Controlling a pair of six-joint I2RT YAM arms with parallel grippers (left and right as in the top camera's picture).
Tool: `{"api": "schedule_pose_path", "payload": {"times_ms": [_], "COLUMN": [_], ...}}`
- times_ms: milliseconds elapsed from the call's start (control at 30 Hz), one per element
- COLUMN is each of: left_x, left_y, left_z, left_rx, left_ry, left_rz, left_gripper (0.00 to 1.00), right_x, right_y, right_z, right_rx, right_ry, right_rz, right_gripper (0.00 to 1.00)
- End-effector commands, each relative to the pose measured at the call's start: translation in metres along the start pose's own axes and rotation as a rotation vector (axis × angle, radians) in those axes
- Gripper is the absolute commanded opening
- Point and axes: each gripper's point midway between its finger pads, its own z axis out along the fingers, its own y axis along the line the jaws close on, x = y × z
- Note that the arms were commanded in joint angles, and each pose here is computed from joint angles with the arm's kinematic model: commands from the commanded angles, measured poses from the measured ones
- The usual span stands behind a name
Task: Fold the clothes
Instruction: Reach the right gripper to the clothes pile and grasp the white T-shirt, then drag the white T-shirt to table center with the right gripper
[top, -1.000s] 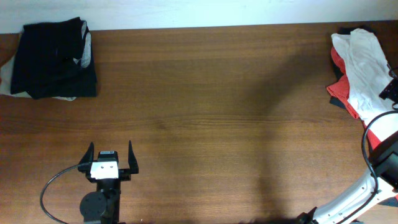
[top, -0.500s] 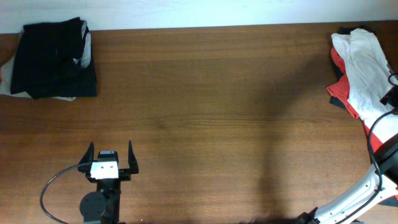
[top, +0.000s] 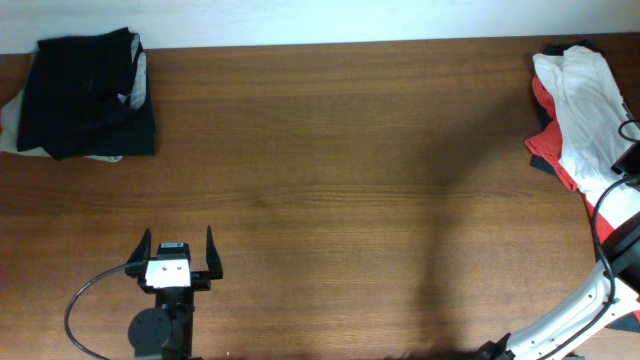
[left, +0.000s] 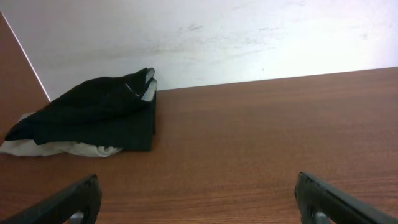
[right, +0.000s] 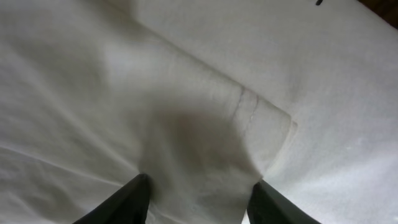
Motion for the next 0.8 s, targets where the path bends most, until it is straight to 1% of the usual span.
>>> {"api": "schedule_pose_path", "payload": {"times_ms": [0,33,133,167,200,333,467,533,567,633,700,733,767], "left_x": [0.002,0.002,0.002,0.002,0.002,0.002,0.002,0.002,0.002,0.002,0.002,0.002,0.002], "left_y": [0.000,0.000,0.000,0.000,0.000,0.000,0.000,0.000,0.000,0.000,0.000,0.000,0.000], "left_z": [0.000,0.000,0.000,0.000,0.000,0.000,0.000,0.000,0.000,0.000,0.000,0.000,0.000], "left_rx": [0.001,0.001,0.001,0.001,0.001,0.001,0.001,0.001,0.001,0.001,0.001,0.001,0.001], "left_ry": [0.003,0.003,0.003,0.003,0.003,0.003,0.003,0.003,0.003,0.003,0.003,0.003,0.003], "left_rz": [0.012,0.012,0.012,0.012,0.012,0.012,0.012,0.012,0.012,0.012,0.012,0.012,0.012], "left_gripper": [0.99,0.99,0.99,0.99,0.99,0.99,0.99,0.99,0.99,0.99,0.99,0.99,0.99], "right_x": [-0.006,-0.007,-0.011,-0.011,-0.011,-0.018,-0.028,-0.036,-0.037,-0.036,-0.031,-0.021,-0.010], "right_y": [0.001,0.002,0.002,0.002,0.002,0.004,0.012,0.038,0.048,0.091,0.126,0.162,0.188], "right_z": [-0.002,-0.005,-0.010,-0.011,-0.011,-0.029,-0.058,-0.089,-0.095,-0.117,-0.131,-0.141,-0.145], "right_rx": [-0.012,-0.012,-0.012,-0.012,-0.012,-0.014,-0.030,-0.106,-0.142,-0.281,-0.365,-0.423,-0.450], "right_ry": [-0.016,-0.022,-0.030,-0.031,-0.031,-0.058,-0.111,-0.158,-0.166,-0.178,-0.179,-0.164,-0.144], "right_rz": [-0.002,-0.003,-0.004,-0.004,-0.004,0.023,0.055,0.049,0.045,0.009,-0.042,-0.101,-0.136], "right_gripper": [0.45,0.42,0.24,0.19,0.17,0.04,0.04,0.04,0.04,0.04,0.04,0.04,0.04]}}
